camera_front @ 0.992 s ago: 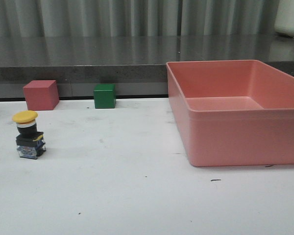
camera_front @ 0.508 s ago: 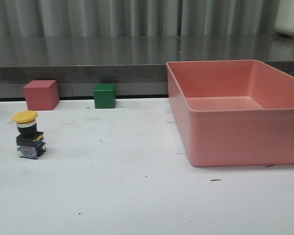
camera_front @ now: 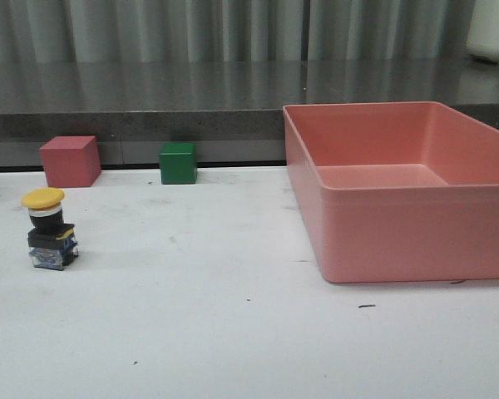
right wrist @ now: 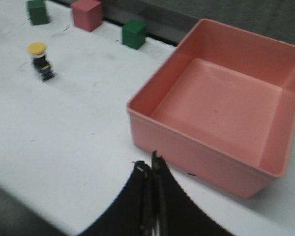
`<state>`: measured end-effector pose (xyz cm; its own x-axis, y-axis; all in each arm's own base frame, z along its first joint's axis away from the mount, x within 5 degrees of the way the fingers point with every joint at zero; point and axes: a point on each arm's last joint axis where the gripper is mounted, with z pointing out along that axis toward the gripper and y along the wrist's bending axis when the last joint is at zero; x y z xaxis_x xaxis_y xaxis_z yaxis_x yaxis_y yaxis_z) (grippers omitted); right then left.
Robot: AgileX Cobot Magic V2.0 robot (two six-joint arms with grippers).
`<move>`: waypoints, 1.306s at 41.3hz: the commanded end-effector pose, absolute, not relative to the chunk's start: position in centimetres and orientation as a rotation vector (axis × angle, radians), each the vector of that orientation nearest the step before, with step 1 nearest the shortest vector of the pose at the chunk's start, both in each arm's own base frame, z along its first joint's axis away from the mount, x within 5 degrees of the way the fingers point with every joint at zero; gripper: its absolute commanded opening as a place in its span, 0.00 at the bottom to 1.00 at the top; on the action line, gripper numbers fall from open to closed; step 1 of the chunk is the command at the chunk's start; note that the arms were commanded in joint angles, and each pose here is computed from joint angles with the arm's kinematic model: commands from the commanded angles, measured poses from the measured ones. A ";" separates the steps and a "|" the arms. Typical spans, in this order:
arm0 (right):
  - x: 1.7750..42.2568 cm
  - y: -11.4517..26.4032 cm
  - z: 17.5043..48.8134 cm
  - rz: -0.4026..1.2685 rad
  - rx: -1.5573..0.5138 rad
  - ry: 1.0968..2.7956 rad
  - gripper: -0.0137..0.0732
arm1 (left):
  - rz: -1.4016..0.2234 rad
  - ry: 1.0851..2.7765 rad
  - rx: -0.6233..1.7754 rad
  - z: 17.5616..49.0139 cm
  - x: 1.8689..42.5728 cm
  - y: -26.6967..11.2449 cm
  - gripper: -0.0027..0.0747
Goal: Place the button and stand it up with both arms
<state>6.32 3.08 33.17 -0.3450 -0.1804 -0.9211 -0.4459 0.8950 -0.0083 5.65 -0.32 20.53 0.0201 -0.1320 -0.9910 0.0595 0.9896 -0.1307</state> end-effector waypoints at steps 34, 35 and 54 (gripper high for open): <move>5.5 0.2 20.6 0.030 -0.030 1.485 0.08 | -0.155 1.454 -0.059 20.9 5.5 -0.3 0.01; 5.5 0.2 20.6 0.030 -0.030 1.485 0.08 | -0.155 1.454 -0.059 20.9 5.5 -0.3 0.01; 5.5 0.2 20.6 0.030 -0.030 1.485 0.08 | -0.155 1.454 -0.059 20.9 5.5 -0.3 0.01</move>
